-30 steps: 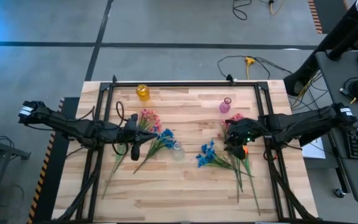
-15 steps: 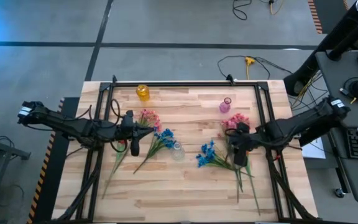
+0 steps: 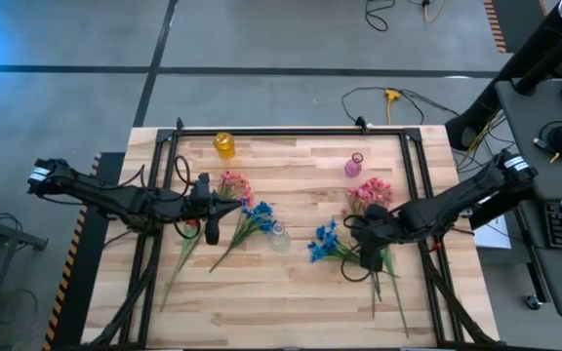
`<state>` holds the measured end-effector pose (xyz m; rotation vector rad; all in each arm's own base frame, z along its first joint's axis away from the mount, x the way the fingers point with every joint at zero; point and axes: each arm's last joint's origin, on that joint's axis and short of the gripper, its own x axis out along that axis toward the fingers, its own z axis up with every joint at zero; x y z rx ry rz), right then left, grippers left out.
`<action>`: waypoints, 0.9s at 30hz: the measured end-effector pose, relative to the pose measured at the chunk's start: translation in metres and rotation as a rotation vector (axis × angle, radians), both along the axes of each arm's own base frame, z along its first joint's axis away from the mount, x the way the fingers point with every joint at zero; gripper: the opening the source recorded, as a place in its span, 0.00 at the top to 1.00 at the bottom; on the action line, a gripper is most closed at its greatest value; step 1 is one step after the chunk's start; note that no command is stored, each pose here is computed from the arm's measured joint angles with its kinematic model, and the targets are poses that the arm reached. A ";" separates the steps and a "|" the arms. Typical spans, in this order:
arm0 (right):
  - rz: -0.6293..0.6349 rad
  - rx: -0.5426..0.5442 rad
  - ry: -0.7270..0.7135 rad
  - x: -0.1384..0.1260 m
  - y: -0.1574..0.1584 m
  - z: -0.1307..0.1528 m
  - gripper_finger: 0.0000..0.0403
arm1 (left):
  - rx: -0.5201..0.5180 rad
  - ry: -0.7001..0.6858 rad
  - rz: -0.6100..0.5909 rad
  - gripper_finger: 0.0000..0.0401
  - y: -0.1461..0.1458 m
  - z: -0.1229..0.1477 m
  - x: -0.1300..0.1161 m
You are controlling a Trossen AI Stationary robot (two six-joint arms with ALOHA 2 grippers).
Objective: Sort flowers into vase by color
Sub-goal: Put the right blue flowers into the transparent vase
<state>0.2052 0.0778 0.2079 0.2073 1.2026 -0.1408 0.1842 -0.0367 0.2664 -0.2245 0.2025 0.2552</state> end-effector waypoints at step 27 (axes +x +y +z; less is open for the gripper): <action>-0.074 -0.001 0.158 0.041 0.021 -0.054 0.20 | 0.010 0.002 -0.001 1.00 0.000 0.000 0.000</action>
